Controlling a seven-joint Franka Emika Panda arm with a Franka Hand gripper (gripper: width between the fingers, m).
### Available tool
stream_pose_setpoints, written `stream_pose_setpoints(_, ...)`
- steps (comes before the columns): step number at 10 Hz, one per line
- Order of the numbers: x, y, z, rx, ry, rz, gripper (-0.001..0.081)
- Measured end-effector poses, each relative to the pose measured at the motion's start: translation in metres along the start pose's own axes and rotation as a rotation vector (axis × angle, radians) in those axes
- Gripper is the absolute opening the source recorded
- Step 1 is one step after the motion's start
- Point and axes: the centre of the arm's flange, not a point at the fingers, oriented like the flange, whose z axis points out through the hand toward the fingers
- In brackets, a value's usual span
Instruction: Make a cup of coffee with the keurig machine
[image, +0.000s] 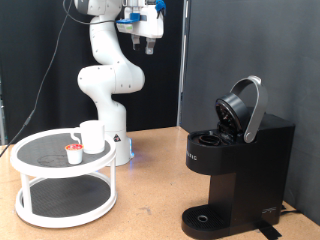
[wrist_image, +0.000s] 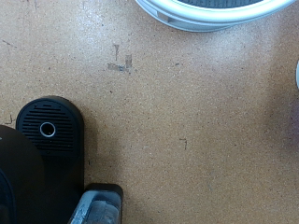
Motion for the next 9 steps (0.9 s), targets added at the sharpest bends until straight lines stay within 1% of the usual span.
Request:
stream_pose_setpoints(2, 0.005, -0.007, -0.001, 0.001, -0.017, 0.015, 0.0734)
stream_pose_setpoints(4, 0.029, -0.029, -0.003, -0.02, -0.045, 0.033, 0.0734)
stream_pose_setpoints(8, 0.081, -0.07, 0.001, -0.021, -0.037, 0.048, 0.0734)
stream_pose_setpoints(9, 0.087, -0.074, 0.001, -0.023, -0.041, 0.042, 0.0734)
